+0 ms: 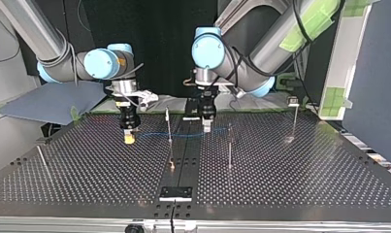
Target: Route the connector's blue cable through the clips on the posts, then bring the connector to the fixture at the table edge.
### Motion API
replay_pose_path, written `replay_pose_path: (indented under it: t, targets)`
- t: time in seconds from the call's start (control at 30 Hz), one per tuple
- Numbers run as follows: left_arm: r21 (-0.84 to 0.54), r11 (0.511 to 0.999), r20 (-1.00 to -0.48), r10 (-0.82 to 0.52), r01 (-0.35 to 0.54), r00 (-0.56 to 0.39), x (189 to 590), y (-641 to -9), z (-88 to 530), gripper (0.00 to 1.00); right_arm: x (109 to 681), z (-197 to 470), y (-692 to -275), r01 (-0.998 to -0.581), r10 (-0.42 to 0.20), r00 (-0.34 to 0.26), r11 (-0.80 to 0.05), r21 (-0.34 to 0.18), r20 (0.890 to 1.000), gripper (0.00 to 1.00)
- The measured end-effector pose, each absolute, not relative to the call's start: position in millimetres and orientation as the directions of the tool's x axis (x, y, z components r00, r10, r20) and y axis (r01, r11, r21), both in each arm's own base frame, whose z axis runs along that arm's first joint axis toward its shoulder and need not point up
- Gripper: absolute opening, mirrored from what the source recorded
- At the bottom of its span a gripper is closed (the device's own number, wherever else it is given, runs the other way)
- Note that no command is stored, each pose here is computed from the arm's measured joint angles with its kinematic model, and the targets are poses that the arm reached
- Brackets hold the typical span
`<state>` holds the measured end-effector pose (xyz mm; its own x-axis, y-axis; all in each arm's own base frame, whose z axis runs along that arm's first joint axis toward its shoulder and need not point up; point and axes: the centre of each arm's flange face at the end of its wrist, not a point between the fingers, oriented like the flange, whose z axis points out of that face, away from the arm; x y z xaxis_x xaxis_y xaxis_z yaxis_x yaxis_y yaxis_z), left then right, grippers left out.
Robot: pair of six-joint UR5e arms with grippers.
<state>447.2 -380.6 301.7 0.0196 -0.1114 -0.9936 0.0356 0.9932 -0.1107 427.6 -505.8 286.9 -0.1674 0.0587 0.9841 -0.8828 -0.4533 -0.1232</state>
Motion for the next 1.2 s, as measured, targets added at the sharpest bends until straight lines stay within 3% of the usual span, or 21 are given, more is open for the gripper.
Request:
replay_pose_path:
  t: [0.53,1.2]
  targets:
    - [-0.099,0.992,-0.995,-0.099,-0.076,0.005,477,-390,278,1.0,429,286,-505,-0.882,0.056,-0.167,-0.455,-0.123,0.984,0.0]
    - [-0.121,0.99,-0.992,-0.119,-0.068,0.037,490,-396,292,1.0,429,284,-505,-0.882,0.052,-0.164,-0.454,-0.123,0.985,0.0]
